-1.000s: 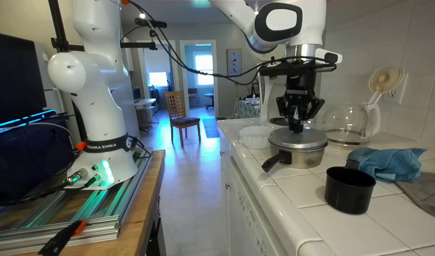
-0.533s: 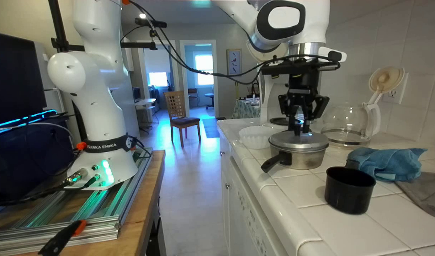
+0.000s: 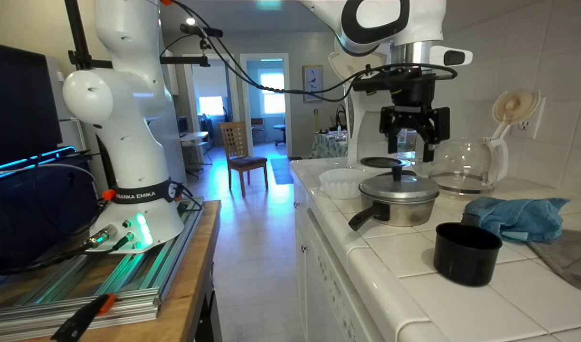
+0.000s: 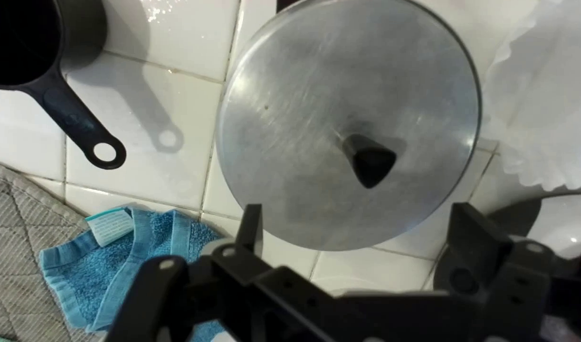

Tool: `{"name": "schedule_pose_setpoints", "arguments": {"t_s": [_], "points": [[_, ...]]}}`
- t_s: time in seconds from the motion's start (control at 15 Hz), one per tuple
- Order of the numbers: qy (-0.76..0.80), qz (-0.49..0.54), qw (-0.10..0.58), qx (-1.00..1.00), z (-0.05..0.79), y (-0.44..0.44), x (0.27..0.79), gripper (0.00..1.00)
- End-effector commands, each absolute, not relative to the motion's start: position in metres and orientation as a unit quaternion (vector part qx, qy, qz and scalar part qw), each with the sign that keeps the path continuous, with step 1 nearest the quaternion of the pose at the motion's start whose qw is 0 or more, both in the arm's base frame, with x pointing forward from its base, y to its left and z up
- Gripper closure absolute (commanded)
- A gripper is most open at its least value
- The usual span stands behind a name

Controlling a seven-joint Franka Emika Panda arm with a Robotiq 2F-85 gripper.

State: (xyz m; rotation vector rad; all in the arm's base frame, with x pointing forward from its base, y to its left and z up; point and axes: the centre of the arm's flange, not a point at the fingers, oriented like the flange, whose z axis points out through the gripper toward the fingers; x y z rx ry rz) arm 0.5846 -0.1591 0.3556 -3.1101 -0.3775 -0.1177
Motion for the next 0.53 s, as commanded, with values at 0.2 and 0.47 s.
{"name": "schedule_pose_setpoints", "arguments": {"t_s": [0.2,0.47], "points": [[-0.021,-0.047,0.035,-0.998,0.378,-0.148,0.573,0.00],[-0.034,-0.049,0.023,-0.998,0.372,-0.153,0.582,0.00]]}}
